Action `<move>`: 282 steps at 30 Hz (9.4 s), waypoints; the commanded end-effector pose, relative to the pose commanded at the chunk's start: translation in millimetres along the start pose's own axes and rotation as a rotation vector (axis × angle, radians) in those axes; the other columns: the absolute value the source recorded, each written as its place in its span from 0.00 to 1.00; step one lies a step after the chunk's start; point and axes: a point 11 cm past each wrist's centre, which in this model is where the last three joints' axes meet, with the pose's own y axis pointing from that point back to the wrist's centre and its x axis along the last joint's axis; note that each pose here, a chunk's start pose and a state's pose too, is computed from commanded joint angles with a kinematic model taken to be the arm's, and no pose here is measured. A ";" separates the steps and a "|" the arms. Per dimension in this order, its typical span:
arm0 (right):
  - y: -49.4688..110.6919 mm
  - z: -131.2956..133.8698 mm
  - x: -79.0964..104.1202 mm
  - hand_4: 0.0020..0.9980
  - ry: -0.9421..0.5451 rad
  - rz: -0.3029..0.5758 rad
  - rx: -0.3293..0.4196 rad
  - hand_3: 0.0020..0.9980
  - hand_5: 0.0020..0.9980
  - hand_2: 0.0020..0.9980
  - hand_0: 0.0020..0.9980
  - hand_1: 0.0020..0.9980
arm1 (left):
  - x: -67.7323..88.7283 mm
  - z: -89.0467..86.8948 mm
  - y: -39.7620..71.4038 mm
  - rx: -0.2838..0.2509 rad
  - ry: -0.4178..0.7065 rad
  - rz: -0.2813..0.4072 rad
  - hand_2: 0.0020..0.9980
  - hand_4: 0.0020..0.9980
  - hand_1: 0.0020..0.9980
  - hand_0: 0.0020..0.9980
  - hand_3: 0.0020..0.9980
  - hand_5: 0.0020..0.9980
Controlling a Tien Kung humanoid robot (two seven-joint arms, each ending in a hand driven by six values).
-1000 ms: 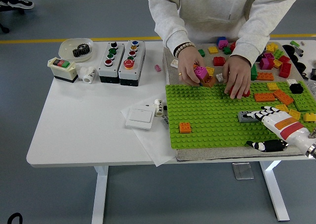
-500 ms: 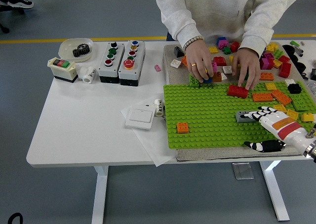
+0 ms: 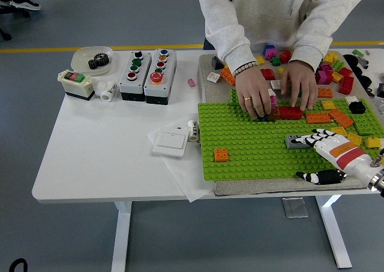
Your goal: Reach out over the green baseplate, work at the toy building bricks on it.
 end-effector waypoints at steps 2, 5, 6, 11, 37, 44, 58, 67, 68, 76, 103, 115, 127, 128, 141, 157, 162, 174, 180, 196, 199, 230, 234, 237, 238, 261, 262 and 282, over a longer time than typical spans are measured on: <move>0.1 0.2 -1.5 0.83 0.001 -0.006 -0.001 0.85 0.56 0.84 0.93 0.83 | -0.1 0.0 0.0 0.000 0.000 0.000 0.76 0.69 0.76 0.76 0.61 0.60; -0.2 -0.2 -3.3 0.83 0.002 -0.013 0.000 0.85 0.56 0.84 0.93 0.83 | 0.0 0.2 0.0 -0.001 0.001 0.000 0.76 0.69 0.76 0.76 0.61 0.60; -0.3 -0.3 -3.7 0.83 0.003 -0.015 0.000 0.85 0.56 0.84 0.93 0.83 | -0.1 0.3 0.0 -0.001 0.001 0.000 0.76 0.69 0.76 0.76 0.61 0.60; -1.5 -0.5 -3.7 0.83 0.006 -0.019 0.002 0.85 0.56 0.84 0.93 0.83 | 0.1 0.3 0.1 -0.001 0.000 -0.001 0.76 0.69 0.76 0.76 0.61 0.60; -2.2 -1.8 2.8 0.83 -0.002 0.001 0.010 0.85 0.56 0.84 0.93 0.83 | -1.2 -1.1 -0.1 0.000 0.002 -0.010 0.76 0.69 0.76 0.76 0.61 0.60; -1.5 -0.8 9.9 0.83 -0.008 0.025 0.009 0.85 0.56 0.84 0.93 0.83 | -1.4 -1.7 -0.2 0.000 0.003 -0.013 0.76 0.69 0.76 0.76 0.61 0.60; 4.6 9.3 26.7 0.84 -0.036 0.087 -0.021 0.85 0.56 0.84 0.93 0.83 | -3.6 -4.6 -0.7 0.007 0.002 -0.017 0.76 0.69 0.76 0.76 0.61 0.60; 7.3 15.2 32.2 0.84 -0.146 0.117 -0.060 0.85 0.56 0.84 0.93 0.84 | -6.3 -7.3 -1.2 0.014 0.000 -0.022 0.76 0.69 0.76 0.76 0.61 0.60; 7.2 15.4 32.4 0.84 -0.161 0.121 -0.063 0.85 0.56 0.84 0.93 0.84 | -6.6 -7.5 -1.2 0.014 0.000 -0.022 0.76 0.69 0.76 0.76 0.61 0.60; -0.3 10.7 41.8 0.84 -0.272 0.173 -0.066 0.83 0.52 0.82 0.91 0.81 | -9.6 -9.7 -1.7 0.017 -0.003 -0.027 0.76 0.69 0.76 0.76 0.61 0.60; 0.7 32.8 63.2 0.83 -0.260 0.210 -0.108 0.81 0.52 0.80 0.87 0.79 | -7.4 -8.8 -1.6 0.014 -0.005 -0.018 0.76 0.69 0.75 0.76 0.61 0.60; -29.6 54.0 81.0 0.84 -0.148 0.189 -0.105 0.76 0.46 0.78 0.85 0.77 | -6.3 -7.0 -1.1 0.010 -0.004 -0.025 0.76 0.69 0.75 0.76 0.61 0.61; -61.3 48.9 71.8 0.85 -0.051 0.148 -0.063 0.70 0.38 0.75 0.81 0.73 | -3.1 -4.8 -0.1 0.009 -0.008 -0.029 0.76 0.69 0.75 0.76 0.61 0.61; -63.9 48.0 71.4 0.85 -0.050 0.147 -0.062 0.70 0.38 0.75 0.81 0.73 | -2.6 -4.5 0.0 0.009 -0.009 -0.029 0.76 0.69 0.75 0.76 0.61 0.61; -80.9 51.6 62.3 0.84 0.011 0.071 -0.091 0.71 0.38 0.75 0.81 0.73 | 7.2 3.0 2.2 -0.004 -0.014 -0.018 0.76 0.69 0.75 0.76 0.61 0.61; -90.1 48.3 61.8 0.87 0.104 0.018 -0.080 0.75 0.34 0.76 0.82 0.74 | 16.0 7.6 4.2 -0.012 -0.016 -0.007 0.76 0.69 0.75 0.76 0.61 0.61; -90.5 48.7 59.0 0.87 0.116 0.002 -0.084 0.75 0.34 0.75 0.82 0.73 | 18.2 8.9 4.8 -0.013 -0.019 -0.005 0.76 0.69 0.75 0.76 0.61 0.61; -92.8 46.3 49.5 0.86 0.109 -0.015 -0.099 0.73 0.34 0.74 0.81 0.72 | 22.8 12.4 6.1 -0.016 -0.031 0.000 0.76 0.69 0.75 0.76 0.61 0.60; -94.5 44.3 47.4 0.82 0.107 -0.021 -0.097 0.66 0.38 0.73 0.81 0.71 | 22.8 12.8 6.3 -0.017 -0.034 -0.002 0.76 0.68 0.76 0.76 0.61 0.60; -95.0 50.3 52.9 0.78 0.118 -0.034 -0.121 0.64 0.43 0.72 0.81 0.71 | 35.3 18.7 9.4 -0.025 -0.046 0.014 0.76 0.68 0.76 0.76 0.61 0.60; -94.6 51.7 53.5 0.78 0.121 -0.037 -0.126 0.64 0.43 0.72 0.81 0.71 | 38.1 20.5 10.3 -0.028 -0.049 0.018 0.76 0.68 0.76 0.76 0.61 0.60; -93.0 51.0 41.4 0.73 0.126 -0.074 -0.133 0.61 0.50 0.72 0.79 0.71 | 48.1 28.6 13.5 -0.040 -0.064 0.035 0.77 0.68 0.76 0.77 0.61 0.60; -92.6 51.2 40.4 0.72 0.126 -0.078 -0.135 0.58 0.51 0.67 0.76 0.68 | 48.4 29.2 13.7 -0.041 -0.066 0.036 0.77 0.68 0.76 0.77 0.61 0.60; -92.3 51.5 40.6 0.72 0.126 -0.077 -0.135 0.58 0.51 0.67 0.76 0.68 | 48.6 29.7 13.8 -0.042 -0.067 0.036 0.77 0.68 0.76 0.77 0.61 0.60; -92.3 51.6 40.7 0.73 0.126 -0.076 -0.136 0.59 0.50 0.68 0.76 0.68 | 48.6 29.8 13.9 -0.042 -0.067 0.036 0.77 0.68 0.77 0.77 0.61 0.60; -91.6 47.4 35.0 0.73 0.139 -0.082 -0.112 0.59 0.52 0.68 0.76 0.68 | 43.9 26.9 12.7 -0.035 -0.076 0.024 0.77 0.68 0.77 0.77 0.61 0.60; -91.6 47.3 35.2 0.73 0.139 -0.081 -0.111 0.59 0.52 0.70 0.77 0.69 | 43.8 26.8 12.6 -0.035 -0.076 0.024 0.77 0.69 0.77 0.77 0.61 0.60; -93.1 43.5 43.6 0.70 0.158 -0.042 -0.072 0.53 0.54 0.61 0.69 0.64 | 46.1 27.4 13.1 -0.037 -0.076 0.030 0.77 0.69 0.77 0.77 0.61 0.60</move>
